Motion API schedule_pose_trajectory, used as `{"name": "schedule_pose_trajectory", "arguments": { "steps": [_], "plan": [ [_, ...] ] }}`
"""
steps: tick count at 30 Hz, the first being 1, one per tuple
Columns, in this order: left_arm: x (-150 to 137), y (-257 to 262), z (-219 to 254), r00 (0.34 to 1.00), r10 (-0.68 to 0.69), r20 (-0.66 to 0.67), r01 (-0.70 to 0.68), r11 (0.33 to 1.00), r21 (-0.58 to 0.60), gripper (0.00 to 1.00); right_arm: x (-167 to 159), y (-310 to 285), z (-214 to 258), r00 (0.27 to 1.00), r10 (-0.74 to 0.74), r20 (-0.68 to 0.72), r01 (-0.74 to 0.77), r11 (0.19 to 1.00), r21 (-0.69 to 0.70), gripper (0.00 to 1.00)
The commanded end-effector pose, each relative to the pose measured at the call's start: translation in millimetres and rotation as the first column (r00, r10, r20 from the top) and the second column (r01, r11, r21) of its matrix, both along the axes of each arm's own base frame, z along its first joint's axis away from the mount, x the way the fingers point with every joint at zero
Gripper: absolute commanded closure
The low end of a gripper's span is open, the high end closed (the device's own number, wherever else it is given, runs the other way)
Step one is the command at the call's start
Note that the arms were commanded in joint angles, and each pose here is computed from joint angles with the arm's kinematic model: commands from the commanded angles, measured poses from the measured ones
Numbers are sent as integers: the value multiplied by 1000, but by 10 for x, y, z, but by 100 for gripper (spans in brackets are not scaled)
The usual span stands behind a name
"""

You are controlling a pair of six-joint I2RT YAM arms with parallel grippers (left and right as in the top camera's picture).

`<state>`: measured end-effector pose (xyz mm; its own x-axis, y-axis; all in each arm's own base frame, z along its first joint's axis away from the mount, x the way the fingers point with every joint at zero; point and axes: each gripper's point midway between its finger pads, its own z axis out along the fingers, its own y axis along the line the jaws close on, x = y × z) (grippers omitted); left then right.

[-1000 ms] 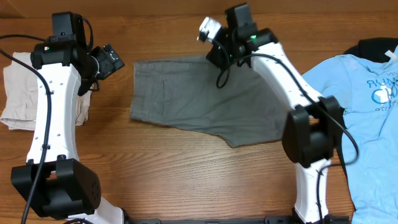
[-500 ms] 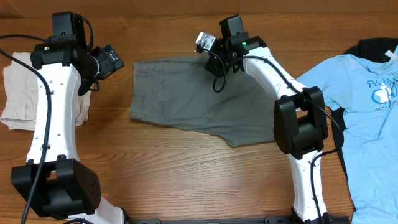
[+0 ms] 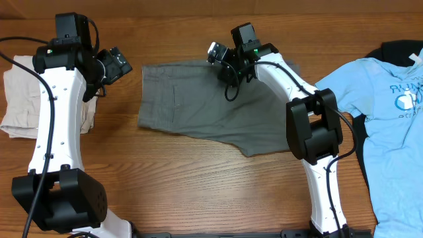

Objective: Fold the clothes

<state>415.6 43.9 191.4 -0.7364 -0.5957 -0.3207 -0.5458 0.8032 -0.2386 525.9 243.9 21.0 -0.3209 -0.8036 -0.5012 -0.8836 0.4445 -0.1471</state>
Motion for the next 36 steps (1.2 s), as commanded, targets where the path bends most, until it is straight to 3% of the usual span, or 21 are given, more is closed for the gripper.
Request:
{"name": "schedule_pose_trajectory", "arguments": {
  "steps": [1, 5, 10, 19, 33, 36],
  "plan": [
    [12, 6, 33, 1000, 12, 9, -12, 1000, 2, 0, 9, 21, -5, 1000, 1, -4, -1, 1000, 17, 53],
    [12, 6, 33, 1000, 12, 9, -12, 1000, 2, 0, -1, 17, -5, 1000, -2, -11, 2, 1000, 16, 85],
    [12, 6, 33, 1000, 12, 9, -12, 1000, 2, 0, -1, 30, 35, 1000, -20, -22, 20, 999, 31, 92],
    [12, 6, 33, 1000, 13, 9, -13, 1000, 2, 0, 142, 102, 492, 998, -38, 51, 33, 996, 85, 96],
    [12, 6, 33, 1000, 12, 9, -12, 1000, 2, 0, 315, 136, 492, 990, -45, 134, 30, 993, 115, 96],
    [12, 6, 33, 1000, 12, 9, -12, 1000, 2, 0, 318, 119, 325, 992, -47, 114, 35, 994, 107, 87]
  ]
}}
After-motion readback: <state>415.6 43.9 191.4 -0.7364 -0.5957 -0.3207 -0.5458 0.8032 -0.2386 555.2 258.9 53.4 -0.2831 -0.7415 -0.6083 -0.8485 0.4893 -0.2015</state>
